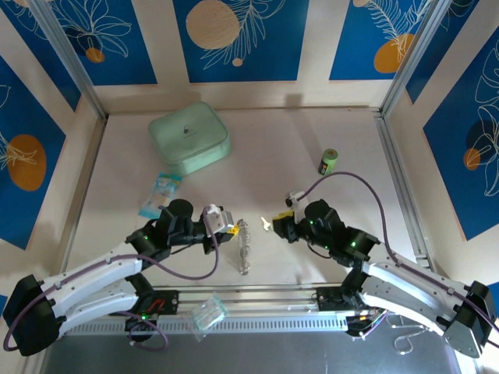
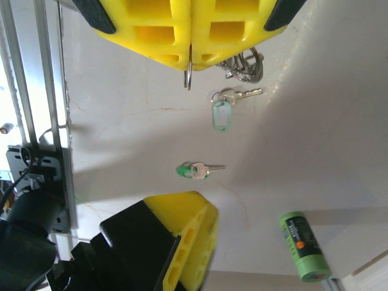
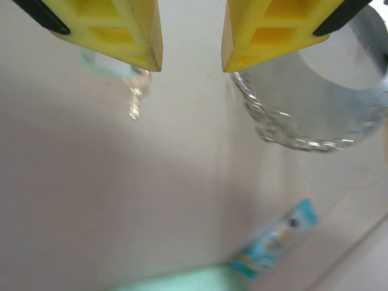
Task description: Put the keys on the keyring
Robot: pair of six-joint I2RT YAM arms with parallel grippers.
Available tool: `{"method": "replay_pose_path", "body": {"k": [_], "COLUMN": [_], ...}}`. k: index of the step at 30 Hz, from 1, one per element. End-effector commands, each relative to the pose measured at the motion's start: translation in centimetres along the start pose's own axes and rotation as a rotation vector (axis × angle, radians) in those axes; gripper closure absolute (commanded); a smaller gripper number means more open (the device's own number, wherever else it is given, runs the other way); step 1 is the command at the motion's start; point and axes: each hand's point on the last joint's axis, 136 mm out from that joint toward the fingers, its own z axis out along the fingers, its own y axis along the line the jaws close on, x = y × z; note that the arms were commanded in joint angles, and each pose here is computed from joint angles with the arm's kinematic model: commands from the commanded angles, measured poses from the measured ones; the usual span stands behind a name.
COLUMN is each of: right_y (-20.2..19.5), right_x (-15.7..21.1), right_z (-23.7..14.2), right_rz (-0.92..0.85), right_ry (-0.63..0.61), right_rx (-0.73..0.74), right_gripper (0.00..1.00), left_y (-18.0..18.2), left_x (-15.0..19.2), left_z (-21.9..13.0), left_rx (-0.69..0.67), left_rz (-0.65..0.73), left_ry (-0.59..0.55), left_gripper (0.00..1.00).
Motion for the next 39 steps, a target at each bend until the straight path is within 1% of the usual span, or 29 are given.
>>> {"method": "replay_pose_path", "body": {"k": [1,4,10,15,18,25,29,39], "right_y": [-3.6,-3.8,-3.2,-3.7,-3.8,-4.8,-5.0,-4.3], "right_x": [3.2,4.3,4.8,5.6,5.9,6.9,7.1,7.3], "right_z": [-0.8,-0.1,2.4,4.8,6.1,7.7,8.4,10.1], "right_rz": [0.226,0.241,0.233,0.334,0.408,0.523,0.518,0.515], "right_ry": [0.154,0.239,0.378,0.477,0.486,0.507,0.497,0.511], "right_rx": [0.223,0.252,0.248,0.264,0.278,0.384,0.424,0.417], "right_gripper": [0.68,0.68,0.67,0.67,0.63,0.61,0.61,0.62], "left_y": [1.3,1.3,1.1,1.4,1.3,1.1,1.1,1.0], "left_x": [-2.1,-2.1,-1.4,-1.6,-1.5,-1.4,-1.4,-1.4], "left_z": [-0.6,-0.9,-1.5,-1.3,-1.2,-1.1,-0.9,-0.8], "left_rx": [-0.067,-0.077,-0.09,-0.099,-0.092,-0.082,-0.078,-0.067], "left_rz": [-0.033,-0.004,0.011,0.014,0.018,0.028,0.027,0.027], "left_ry": [-0.035,-0.047,-0.044,-0.05,-0.047,-0.051,-0.052,-0.055], "left_gripper": [1.0,1.0,1.0,1.0,1.0,1.0,1.0,1.0]}}
